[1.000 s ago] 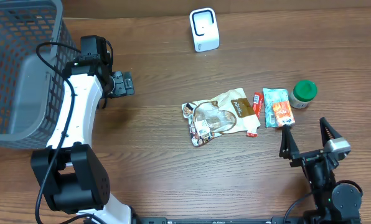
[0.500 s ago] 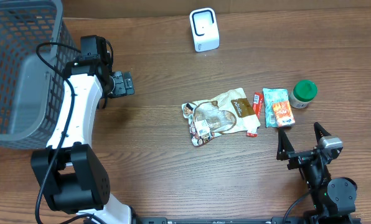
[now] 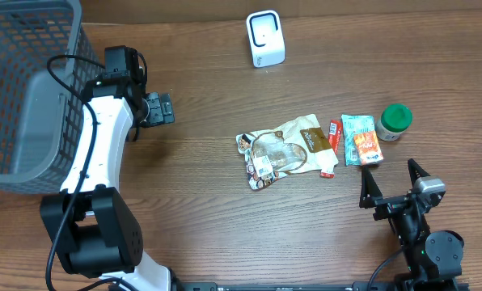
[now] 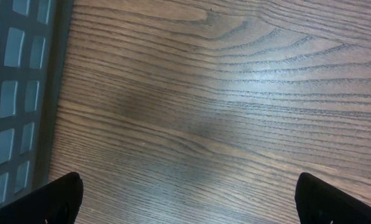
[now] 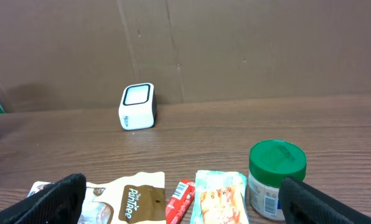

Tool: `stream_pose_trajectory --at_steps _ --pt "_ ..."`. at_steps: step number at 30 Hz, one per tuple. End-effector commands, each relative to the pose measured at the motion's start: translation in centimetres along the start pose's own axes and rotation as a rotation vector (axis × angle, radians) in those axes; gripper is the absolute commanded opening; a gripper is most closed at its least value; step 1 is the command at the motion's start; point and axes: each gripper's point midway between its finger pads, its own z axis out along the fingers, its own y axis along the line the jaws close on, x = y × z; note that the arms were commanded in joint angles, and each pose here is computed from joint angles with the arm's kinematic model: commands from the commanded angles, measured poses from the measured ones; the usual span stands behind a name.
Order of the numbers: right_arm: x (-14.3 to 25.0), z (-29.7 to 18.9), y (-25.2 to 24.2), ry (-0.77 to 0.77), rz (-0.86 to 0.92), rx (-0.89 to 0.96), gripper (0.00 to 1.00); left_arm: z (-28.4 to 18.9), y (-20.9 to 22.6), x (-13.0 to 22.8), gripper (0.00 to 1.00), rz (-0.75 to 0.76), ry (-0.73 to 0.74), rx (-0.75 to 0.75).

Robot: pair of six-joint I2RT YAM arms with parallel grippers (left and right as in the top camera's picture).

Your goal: Scan the item barcode

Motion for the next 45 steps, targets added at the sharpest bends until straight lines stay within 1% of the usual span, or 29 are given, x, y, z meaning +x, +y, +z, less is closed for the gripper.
stream_pose_trajectory --at_steps 1,2,5,8,11,14,17,21,22,25,27,29,34,36,38,42,45 --pt "0.2 0.0 0.0 -0.002 0.005 -0.001 1.00 -1.5 0.4 -1.0 0.99 -0.012 -0.048 -0.004" --pt "0.2 0.0 -0.1 -0.002 0.005 -0.001 1.00 -2.0 0.4 -1.1 1.00 -0.014 -0.061 -0.002" --pt "0.2 0.0 0.0 -0.002 0.005 -0.001 1.00 -6.0 0.4 -1.9 1.00 -0.019 -0.166 0.015" --pt "0.2 0.0 -0.1 -0.002 0.005 -0.001 1.00 -12.7 1.1 -2.5 0.99 -0.039 -0.337 0.041" --pt "0.2 0.0 0.0 -0.002 0.005 -0.001 1.00 -20.4 2.2 -1.7 1.00 -0.066 -0.534 0.068" --pt "0.2 0.0 -0.1 -0.002 0.005 -0.001 1.00 -27.4 3.4 0.5 0.99 -0.091 -0.722 0.094" --pt "0.2 0.0 0.0 -0.002 0.005 -0.001 1.00 -33.0 4.7 3.5 0.99 -0.113 -0.886 0.106" --pt "0.2 0.0 0.0 -0.002 0.005 -0.001 1.00 -38.0 6.7 7.6 0.99 -0.156 -1.051 0.086" --pt "0.2 0.0 0.0 -0.002 0.005 -0.001 1.00 -38.6 6.9 8.5 1.00 -0.158 -1.067 0.093" --pt "0.2 0.0 0.0 -0.002 0.005 -0.001 1.00 -38.2 5.8 11.7 1.00 -0.118 -1.028 0.168" --pt "0.2 0.0 -0.1 -0.002 0.005 -0.001 1.00 -37.6 6.0 13.8 0.99 -0.115 -1.015 0.172" --pt "0.2 0.0 -0.1 -0.002 0.005 -0.001 1.00 -36.7 5.7 15.5 1.00 -0.109 -1.022 0.195" --pt "0.2 0.0 -0.1 -0.002 0.005 -0.001 1.00 -33.0 5.3 18.5 0.99 -0.176 -1.054 0.262" --pt "0.2 0.0 -0.1 -0.002 0.005 -0.001 1.00 -31.7 4.7 18.9 1.00 -0.162 -1.091 0.296" --pt "0.2 0.0 0.0 -0.002 0.004 -0.001 1.00 -30.8 4.1 18.5 1.00 -0.152 -1.156 0.327" --pt "0.2 0.0 0.0 -0.002 0.005 -0.001 1.00 -30.7 3.1 16.7 1.00 -0.130 -1.334 0.393" --pt "0.2 0.0 0.0 -0.002 0.005 -0.001 1.00 -30.8 2.1 14.8 1.00 -0.114 -1.432 0.446"
